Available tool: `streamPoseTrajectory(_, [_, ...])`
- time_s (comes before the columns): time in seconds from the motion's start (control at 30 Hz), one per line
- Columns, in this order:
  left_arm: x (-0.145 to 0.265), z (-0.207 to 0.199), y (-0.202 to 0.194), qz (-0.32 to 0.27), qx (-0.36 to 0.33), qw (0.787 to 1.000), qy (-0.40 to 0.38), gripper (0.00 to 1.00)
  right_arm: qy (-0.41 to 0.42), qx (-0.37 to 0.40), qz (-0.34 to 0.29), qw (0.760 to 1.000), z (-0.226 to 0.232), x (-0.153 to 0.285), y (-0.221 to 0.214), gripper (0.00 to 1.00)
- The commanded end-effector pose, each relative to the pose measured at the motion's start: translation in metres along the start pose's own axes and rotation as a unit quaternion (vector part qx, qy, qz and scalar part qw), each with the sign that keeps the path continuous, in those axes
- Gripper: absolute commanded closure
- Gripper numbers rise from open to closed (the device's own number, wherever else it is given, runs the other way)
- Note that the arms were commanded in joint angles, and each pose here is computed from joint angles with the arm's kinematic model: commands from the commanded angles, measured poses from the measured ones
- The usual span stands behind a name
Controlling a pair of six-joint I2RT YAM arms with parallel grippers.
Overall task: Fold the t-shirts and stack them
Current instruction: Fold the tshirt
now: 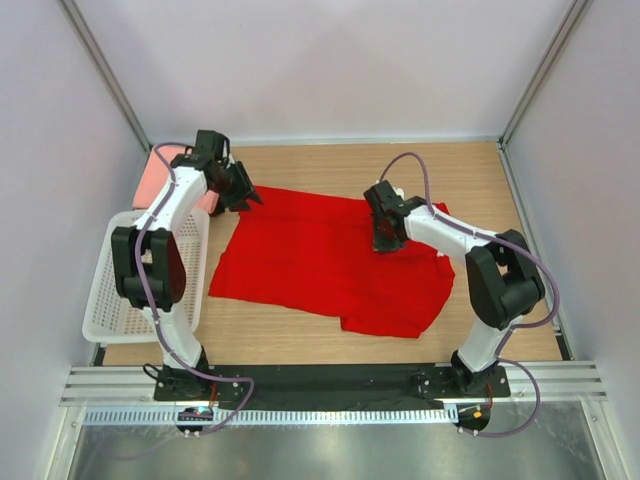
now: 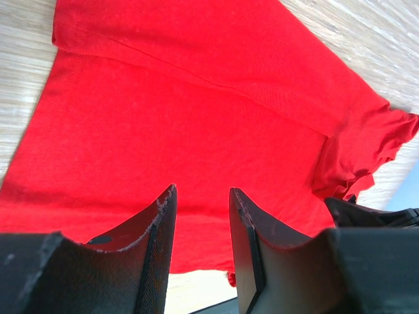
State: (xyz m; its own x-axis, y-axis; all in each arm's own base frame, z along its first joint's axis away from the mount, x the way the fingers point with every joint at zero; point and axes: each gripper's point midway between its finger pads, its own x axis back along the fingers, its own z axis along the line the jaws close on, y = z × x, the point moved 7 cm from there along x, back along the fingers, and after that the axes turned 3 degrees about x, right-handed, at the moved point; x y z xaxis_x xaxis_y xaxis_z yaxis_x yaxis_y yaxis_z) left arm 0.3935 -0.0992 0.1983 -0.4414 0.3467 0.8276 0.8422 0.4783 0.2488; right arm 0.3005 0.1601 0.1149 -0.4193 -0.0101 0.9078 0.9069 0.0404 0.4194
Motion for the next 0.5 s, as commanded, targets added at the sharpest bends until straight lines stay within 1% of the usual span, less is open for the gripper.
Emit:
streamPoseTrajectory(0.0, [0.018,-0.013,0.003,-0.030,-0.005,0.999,-0.029,0.61,-0.033,-0.080,-0.075,0.993,-0.001,0.017,0.021,0.99])
streamPoseTrajectory(0.13, [0.019,-0.015,0.000,-0.031,-0.008,0.999,-0.027,0.61,-0.014,-0.113,-0.093,0.989,0.010,0.021,0.023,0.99])
streamPoseTrajectory(0.23, [0.019,-0.014,-0.001,-0.031,-0.009,0.999,-0.025,0.61,0.005,-0.122,-0.092,0.988,0.022,0.022,0.020,0.99])
streamPoseTrajectory(0.37, [0.018,-0.012,-0.002,-0.028,-0.006,0.999,-0.023,0.61,-0.003,-0.134,-0.083,0.987,0.034,0.017,0.013,0.99])
streamPoseTrajectory(0.47, [0.018,-0.014,-0.002,-0.029,-0.007,0.999,-0.025,0.60,-0.018,-0.147,-0.091,0.985,0.040,0.016,0.008,0.99])
